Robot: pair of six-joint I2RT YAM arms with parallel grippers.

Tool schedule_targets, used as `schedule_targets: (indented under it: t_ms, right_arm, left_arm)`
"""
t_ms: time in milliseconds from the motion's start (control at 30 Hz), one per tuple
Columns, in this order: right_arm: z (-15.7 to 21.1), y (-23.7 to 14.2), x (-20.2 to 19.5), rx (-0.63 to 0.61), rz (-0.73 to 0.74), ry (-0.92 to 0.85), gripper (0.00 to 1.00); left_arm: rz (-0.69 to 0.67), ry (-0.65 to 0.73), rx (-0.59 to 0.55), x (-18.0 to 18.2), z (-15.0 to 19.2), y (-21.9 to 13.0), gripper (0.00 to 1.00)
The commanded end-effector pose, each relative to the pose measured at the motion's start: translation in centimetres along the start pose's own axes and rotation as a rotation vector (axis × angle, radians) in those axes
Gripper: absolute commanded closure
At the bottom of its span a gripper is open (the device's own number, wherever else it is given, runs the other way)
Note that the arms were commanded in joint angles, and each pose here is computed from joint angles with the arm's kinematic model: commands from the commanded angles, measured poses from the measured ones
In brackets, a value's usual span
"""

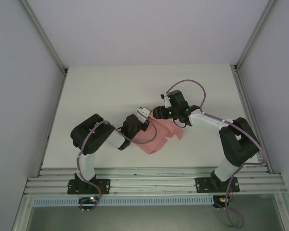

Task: Assemble paper box

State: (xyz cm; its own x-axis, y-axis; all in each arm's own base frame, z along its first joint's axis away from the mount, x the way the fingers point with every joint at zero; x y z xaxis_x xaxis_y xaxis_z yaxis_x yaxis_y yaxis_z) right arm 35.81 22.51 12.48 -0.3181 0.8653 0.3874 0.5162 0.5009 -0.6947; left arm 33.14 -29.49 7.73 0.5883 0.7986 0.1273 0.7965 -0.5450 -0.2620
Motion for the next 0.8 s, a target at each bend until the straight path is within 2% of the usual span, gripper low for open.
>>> schedule_targets:
  t_ms: [0, 67, 400, 600, 767]
  right_arm:
    - [6.5, 0.6, -1.2, 0.237, 0.036, 0.049, 0.41]
    - [6.5, 0.5, -1.2, 0.237, 0.042, 0.049, 0.41]
    - [6.1, 0.1, -1.1, 0.218, 0.038, 0.033, 0.41]
    - [6.4, 0.2, -1.4, 0.223, 0.050, 0.033, 0.41]
    - [6.4, 0.3, -1.4, 0.220, 0.047, 0.033, 0.41]
  left_arm:
    - [-0.018, 0.076, 0.126, 0.7, 3.3, -0.4, 0.79]
    - [0.017, 0.063, 0.131, 0.3, 3.3, -0.7, 0.71]
    - [-0.021, 0.023, 0.143, 1.2, 3.7, -0.8, 0.72]
    - [0.030, -0.083, 0.058, 1.5, 1.2, -1.1, 0.62]
    - [0.057, -0.121, 0.006, 1.6, -0.4, -1.1, 0.60]
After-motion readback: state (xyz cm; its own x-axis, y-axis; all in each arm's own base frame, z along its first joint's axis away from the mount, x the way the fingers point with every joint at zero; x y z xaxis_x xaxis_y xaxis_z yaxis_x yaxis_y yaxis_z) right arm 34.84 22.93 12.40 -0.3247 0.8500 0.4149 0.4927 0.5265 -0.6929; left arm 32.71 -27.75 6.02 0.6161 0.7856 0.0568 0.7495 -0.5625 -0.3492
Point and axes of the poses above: each hand's point on the last joint's axis, 136 mm out from that joint toward the fingers, its own y axis out along the fingers, its own x axis along the line the jaws close on, z = x × y, the point moved 3 cm from there along -y, back along the fingers
